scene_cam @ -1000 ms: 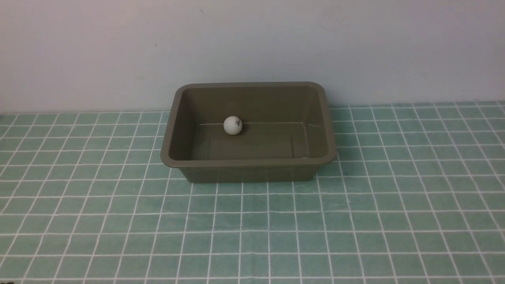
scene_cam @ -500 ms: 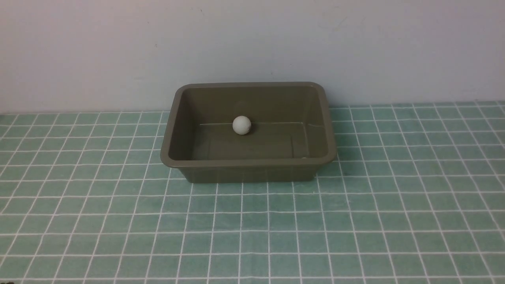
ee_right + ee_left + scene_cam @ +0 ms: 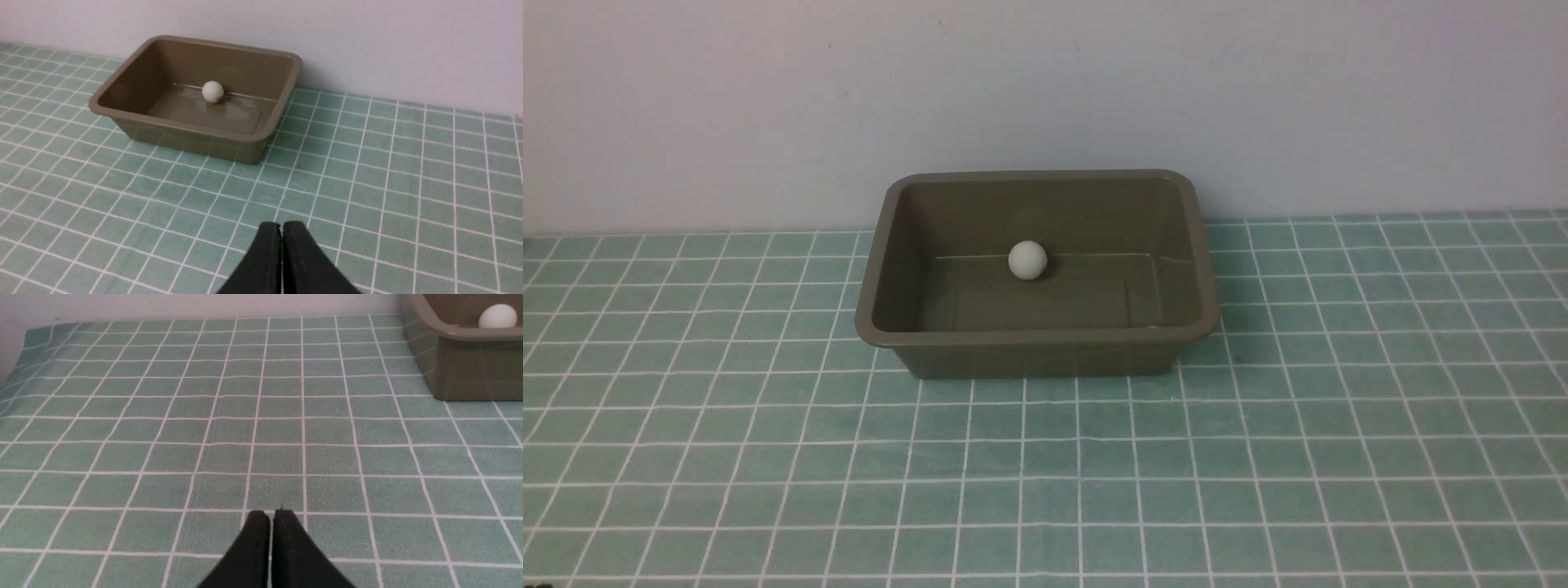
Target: Put the table tennis balls in the box on the green coffee tablecloth.
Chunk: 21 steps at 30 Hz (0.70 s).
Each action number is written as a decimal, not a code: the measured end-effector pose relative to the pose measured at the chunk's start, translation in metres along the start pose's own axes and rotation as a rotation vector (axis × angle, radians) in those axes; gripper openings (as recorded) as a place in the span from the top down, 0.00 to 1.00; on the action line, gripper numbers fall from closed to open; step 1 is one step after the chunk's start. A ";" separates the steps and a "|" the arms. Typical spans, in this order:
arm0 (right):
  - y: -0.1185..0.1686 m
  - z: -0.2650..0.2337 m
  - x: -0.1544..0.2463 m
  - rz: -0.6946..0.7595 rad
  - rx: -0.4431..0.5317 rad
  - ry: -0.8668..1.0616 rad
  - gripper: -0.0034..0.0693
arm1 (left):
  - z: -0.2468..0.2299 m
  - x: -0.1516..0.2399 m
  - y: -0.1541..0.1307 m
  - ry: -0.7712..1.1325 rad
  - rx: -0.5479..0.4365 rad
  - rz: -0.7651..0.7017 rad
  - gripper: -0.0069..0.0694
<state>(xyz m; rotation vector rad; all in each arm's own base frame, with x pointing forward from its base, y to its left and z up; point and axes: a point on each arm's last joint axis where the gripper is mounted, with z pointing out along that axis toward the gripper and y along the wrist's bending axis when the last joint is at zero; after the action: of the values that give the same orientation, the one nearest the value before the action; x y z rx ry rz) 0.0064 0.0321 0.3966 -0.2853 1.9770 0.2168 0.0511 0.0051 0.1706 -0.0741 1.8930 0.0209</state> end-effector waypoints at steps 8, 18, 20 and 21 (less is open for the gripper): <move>0.013 -0.011 0.004 0.016 -0.080 -0.055 0.97 | 0.000 0.000 0.000 0.000 0.000 0.000 0.92; 0.022 -0.013 0.001 0.058 -0.181 -0.086 0.97 | 0.000 0.000 0.000 0.000 0.000 0.000 0.92; 0.022 -0.013 0.001 0.056 -0.180 -0.086 0.97 | 0.000 0.000 0.000 0.000 0.000 0.000 0.92; 0.021 -0.012 0.001 0.055 -0.176 -0.085 0.97 | 0.000 0.000 0.000 0.000 0.000 0.000 0.92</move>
<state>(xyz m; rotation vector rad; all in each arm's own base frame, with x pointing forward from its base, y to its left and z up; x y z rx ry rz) -0.0111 0.0487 0.4013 -0.3302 1.8859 0.4329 0.0511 0.0051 0.1706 -0.0741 1.8930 0.0209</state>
